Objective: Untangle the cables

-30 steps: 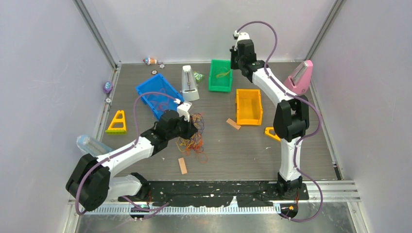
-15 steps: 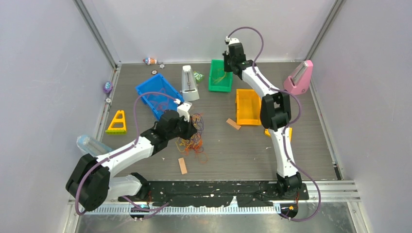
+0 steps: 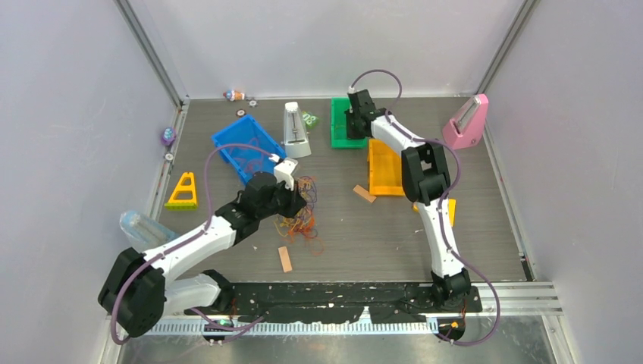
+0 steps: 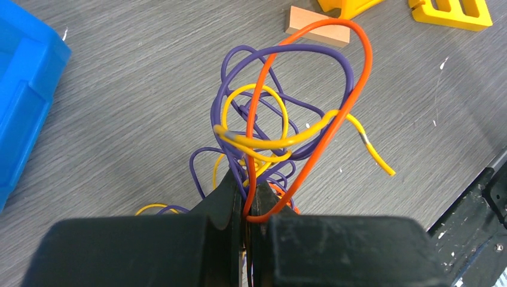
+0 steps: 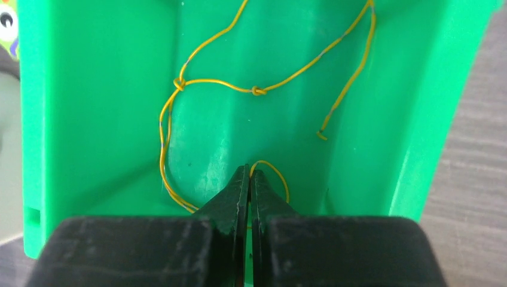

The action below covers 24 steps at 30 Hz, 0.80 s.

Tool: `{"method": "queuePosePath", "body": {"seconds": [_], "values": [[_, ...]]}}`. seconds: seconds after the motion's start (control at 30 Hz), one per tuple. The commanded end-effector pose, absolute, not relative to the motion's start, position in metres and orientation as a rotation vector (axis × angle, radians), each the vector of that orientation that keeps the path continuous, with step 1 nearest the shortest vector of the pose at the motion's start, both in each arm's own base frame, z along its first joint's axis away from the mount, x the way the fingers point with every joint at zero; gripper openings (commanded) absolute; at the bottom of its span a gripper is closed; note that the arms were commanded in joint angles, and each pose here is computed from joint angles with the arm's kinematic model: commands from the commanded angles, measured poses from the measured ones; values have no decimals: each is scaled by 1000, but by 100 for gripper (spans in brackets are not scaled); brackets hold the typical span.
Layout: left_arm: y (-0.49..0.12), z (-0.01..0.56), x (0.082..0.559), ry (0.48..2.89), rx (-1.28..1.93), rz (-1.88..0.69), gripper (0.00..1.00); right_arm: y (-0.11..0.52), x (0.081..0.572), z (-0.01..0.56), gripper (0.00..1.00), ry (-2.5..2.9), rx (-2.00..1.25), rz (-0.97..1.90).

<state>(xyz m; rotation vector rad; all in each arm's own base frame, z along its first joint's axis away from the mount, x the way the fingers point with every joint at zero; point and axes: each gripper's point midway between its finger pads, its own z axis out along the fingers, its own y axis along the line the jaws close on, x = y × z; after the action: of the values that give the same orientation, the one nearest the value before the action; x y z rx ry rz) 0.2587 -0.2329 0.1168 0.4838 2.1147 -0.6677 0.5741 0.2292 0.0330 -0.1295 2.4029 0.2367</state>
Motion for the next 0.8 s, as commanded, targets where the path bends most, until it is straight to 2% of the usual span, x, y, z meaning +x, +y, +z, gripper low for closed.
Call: {"method": "queuePosePath", "body": {"seconds": [0.0, 0.23, 0.5, 0.53, 0.57, 0.63, 0.77], "values": [[-232, 138, 257, 2052, 478, -688, 0, 240, 534, 56, 5, 2442, -163, 263], [-223, 136, 248, 2049, 463, -678, 0, 251, 489, 77, 5, 2414, -176, 329], [-215, 131, 238, 2069, 453, -671, 0, 258, 494, 138, 7, 2314, -158, 332], [-215, 131, 238, 2069, 451, -673, 0, 256, 494, 141, 13, 2315, -167, 320], [-214, 132, 237, 2068, 450, -674, 0, 258, 502, 156, 28, 2281, -166, 316], [-215, 132, 238, 2069, 450, -673, 0, 254, 505, 160, 42, 2287, -169, 277], [-216, 132, 239, 2074, 449, -675, 0, 245, 504, 172, 56, 2291, -149, 219]]}}
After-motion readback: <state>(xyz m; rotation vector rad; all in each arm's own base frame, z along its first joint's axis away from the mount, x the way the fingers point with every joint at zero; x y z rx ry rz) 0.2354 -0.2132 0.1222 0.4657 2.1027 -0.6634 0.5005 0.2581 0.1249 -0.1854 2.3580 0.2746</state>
